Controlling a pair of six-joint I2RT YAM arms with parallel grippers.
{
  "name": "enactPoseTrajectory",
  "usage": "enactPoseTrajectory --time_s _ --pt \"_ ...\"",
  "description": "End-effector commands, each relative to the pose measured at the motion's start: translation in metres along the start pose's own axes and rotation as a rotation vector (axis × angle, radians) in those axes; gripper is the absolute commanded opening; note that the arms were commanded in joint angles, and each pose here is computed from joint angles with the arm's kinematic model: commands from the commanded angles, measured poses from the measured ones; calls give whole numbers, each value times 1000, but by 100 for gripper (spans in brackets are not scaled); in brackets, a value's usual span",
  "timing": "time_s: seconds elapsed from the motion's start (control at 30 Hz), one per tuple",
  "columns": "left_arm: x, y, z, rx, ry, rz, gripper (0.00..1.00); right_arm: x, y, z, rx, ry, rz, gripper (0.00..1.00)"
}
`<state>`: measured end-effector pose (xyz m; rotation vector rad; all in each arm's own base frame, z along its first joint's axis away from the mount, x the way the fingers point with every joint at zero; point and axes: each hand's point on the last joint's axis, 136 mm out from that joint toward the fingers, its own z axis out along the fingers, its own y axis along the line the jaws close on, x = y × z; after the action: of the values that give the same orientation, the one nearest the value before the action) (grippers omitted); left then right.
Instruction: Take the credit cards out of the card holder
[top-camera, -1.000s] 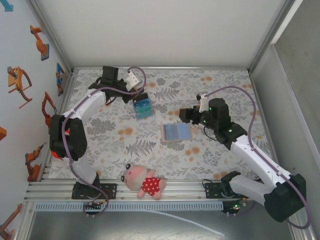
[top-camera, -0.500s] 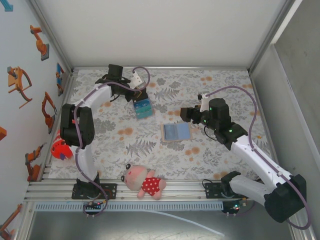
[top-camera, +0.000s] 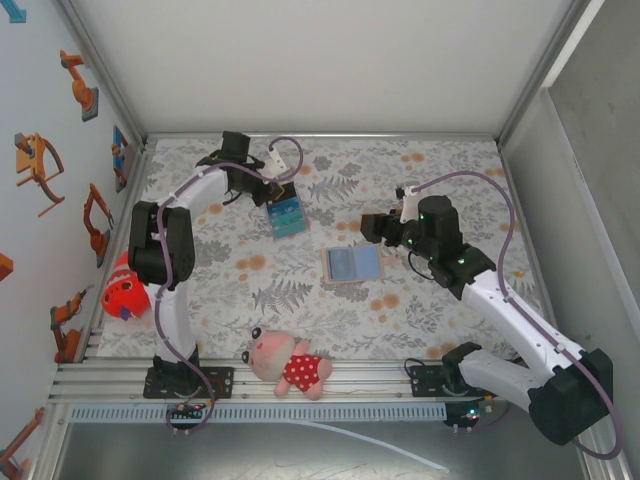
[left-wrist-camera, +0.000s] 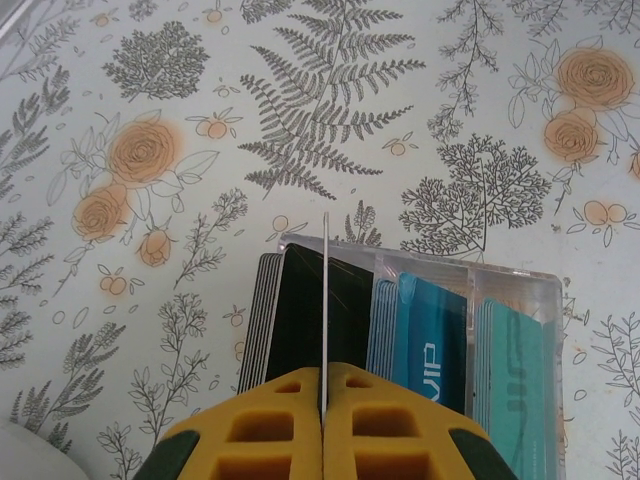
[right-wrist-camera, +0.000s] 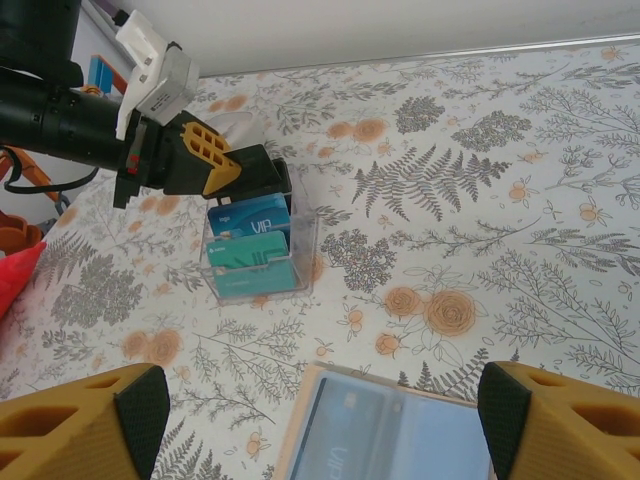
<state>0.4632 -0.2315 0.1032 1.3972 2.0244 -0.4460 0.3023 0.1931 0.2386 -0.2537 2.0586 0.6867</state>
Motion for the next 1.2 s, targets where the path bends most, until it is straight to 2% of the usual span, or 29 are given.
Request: enactPoseTrajectory --time_s 0.0,0.1,0.3,0.5,0.57,0.87,0.97,1.17 --pt "0 -1 3 34 0 13 4 -21 7 -4 -9 -51 4 80" --pt "2 1 6 40 9 10 7 -21 8 -4 -15 -49 3 81" --pt "1 4 5 30 16 11 21 -19 11 -2 -32 -36 2 81" --pt "-9 6 -10 -8 1 16 24 -17 11 -3 -36 -28 5 80" --pt "-14 6 -18 -27 -13 12 27 -15 11 -3 -35 -22 6 80" --pt "-31 7 -66 -204 -85 -37 53 3 3 -3 -6 35 39 76" --pt "-34 4 -83 -259 -117 -69 58 11 -1 -1 8 57 47 74" --pt "-39 -9 -119 -340 -222 -188 73 24 -7 4 33 112 53 68"
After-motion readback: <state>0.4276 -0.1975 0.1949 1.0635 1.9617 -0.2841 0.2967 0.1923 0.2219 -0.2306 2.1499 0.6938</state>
